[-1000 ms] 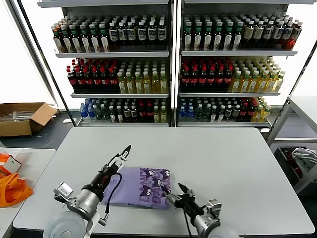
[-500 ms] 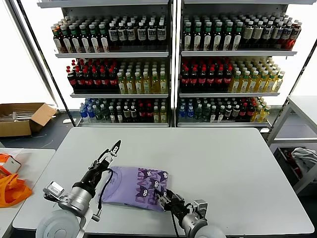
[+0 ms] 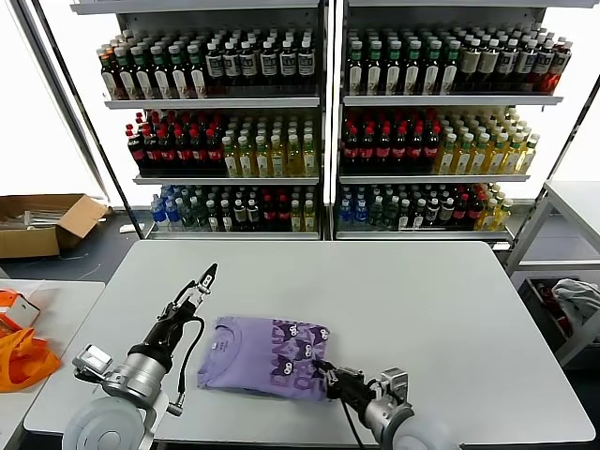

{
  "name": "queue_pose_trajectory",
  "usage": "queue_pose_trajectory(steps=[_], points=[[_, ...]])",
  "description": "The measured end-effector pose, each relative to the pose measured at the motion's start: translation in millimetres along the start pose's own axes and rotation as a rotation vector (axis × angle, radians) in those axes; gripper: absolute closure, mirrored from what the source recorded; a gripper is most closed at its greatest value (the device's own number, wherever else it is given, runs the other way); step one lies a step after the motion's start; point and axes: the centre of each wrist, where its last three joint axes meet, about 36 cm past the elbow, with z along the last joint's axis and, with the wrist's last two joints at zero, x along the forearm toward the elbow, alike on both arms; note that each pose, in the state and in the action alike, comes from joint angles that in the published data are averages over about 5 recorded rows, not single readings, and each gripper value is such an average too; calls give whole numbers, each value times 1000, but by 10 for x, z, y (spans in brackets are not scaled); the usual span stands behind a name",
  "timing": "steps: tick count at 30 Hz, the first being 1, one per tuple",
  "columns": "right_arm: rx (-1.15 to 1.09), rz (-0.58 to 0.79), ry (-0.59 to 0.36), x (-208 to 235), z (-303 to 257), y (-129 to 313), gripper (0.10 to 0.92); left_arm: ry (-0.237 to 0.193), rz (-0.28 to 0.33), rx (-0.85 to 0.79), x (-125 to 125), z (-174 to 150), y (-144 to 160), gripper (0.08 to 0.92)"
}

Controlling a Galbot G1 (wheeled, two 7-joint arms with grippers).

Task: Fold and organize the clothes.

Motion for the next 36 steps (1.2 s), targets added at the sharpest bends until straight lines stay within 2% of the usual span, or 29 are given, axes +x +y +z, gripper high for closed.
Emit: queue_pose_trajectory(steps=[11, 14, 20, 27, 36], points=[[148, 159, 13, 488, -228, -682, 897, -11, -11, 14, 2, 40, 42, 177], [180, 205, 1, 586, -284, -804, 856, -12, -11, 18, -8, 58, 40, 177], [226, 273, -49, 746, -378, -948, 685, -11, -19, 18, 1, 79, 59, 177], [255, 324, -148, 804, -504, -906, 486, -4, -26, 12, 28, 109, 44, 177], [257, 311, -224, 538, -518, -663, 238, -6, -14, -32, 113, 96, 17, 177]])
